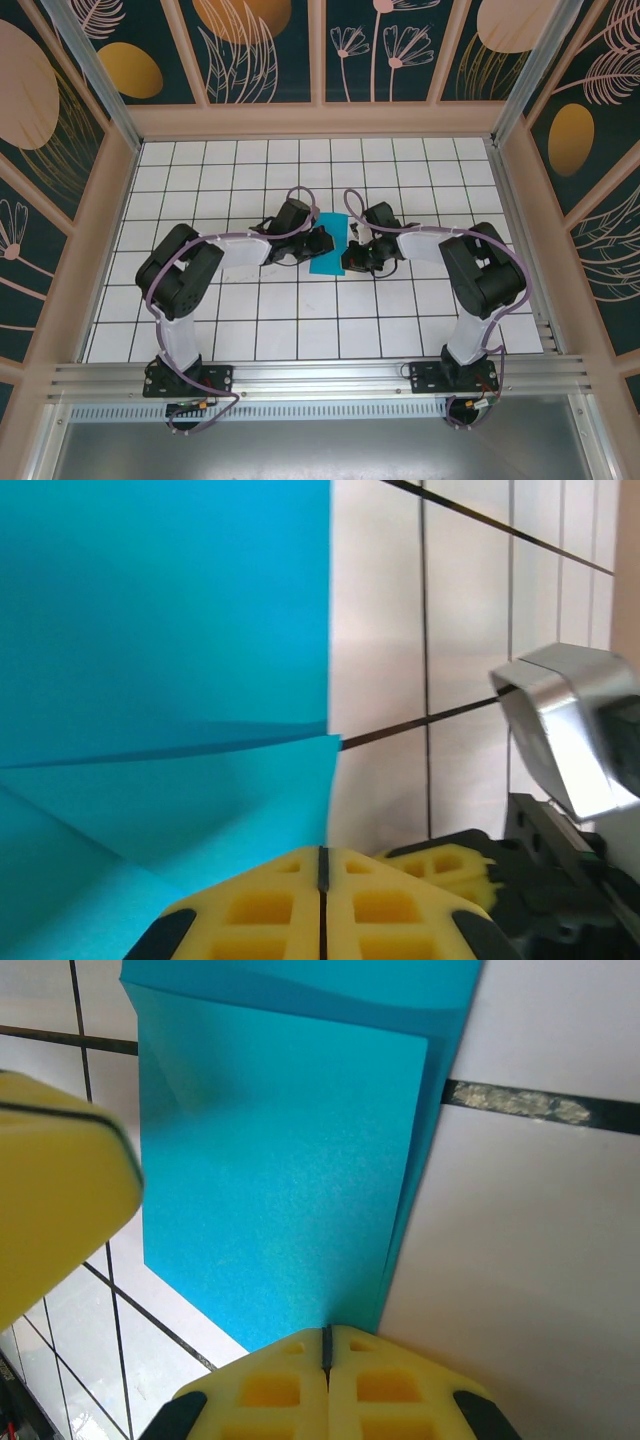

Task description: Fold a paper plane with a square sheet of paper (pick it up from the middle)

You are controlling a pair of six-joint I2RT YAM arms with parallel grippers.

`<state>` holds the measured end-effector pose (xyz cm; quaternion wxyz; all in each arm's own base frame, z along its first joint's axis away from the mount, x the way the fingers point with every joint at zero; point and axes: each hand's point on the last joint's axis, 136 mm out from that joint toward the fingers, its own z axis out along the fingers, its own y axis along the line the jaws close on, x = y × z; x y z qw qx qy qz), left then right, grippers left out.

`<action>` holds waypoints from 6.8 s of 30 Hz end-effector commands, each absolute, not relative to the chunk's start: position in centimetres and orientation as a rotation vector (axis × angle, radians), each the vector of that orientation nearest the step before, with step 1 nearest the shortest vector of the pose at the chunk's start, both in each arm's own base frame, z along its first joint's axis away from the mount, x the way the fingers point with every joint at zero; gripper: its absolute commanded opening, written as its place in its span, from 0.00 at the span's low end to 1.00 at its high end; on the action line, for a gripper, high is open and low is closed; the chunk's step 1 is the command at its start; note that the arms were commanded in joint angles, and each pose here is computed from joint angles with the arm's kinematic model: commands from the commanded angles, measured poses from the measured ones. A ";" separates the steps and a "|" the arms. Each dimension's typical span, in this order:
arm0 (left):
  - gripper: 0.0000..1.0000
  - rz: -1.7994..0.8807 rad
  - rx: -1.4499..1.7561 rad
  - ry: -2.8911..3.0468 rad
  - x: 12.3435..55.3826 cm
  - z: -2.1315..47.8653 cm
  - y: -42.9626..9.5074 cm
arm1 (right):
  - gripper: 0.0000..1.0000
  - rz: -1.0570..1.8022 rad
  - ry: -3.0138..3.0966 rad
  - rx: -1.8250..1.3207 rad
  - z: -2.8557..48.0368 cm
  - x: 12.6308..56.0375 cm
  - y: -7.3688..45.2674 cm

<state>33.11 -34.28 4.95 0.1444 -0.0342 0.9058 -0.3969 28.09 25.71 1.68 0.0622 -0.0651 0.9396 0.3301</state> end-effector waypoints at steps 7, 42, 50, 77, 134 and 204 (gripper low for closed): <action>0.05 -1.126 -0.157 2.719 30.4 2.3 -35.3 | 0.04 0.870 2.958 -0.162 -1.5 26.6 23.8; 0.13 -0.737 -0.305 2.704 36.2 -0.8 -27.8 | 0.04 0.392 3.193 -0.119 -7.7 22.7 17.9; 0.17 -0.645 -0.327 2.688 37.6 -1.3 -25.5 | 0.04 0.387 3.191 -0.114 -7.6 22.8 17.9; 0.22 -1.065 -0.211 2.523 34.2 5.9 -30.4 | 0.30 0.870 2.607 -0.056 8.4 32.7 24.6; 0.35 -1.194 -0.231 2.531 33.8 4.4 -33.3 | 0.05 1.084 2.647 -0.029 3.2 34.8 24.2; 0.03 0.734 -0.072 2.425 36.6 11.9 -15.7 | 0.98 0.656 2.270 0.406 7.6 35.9 11.1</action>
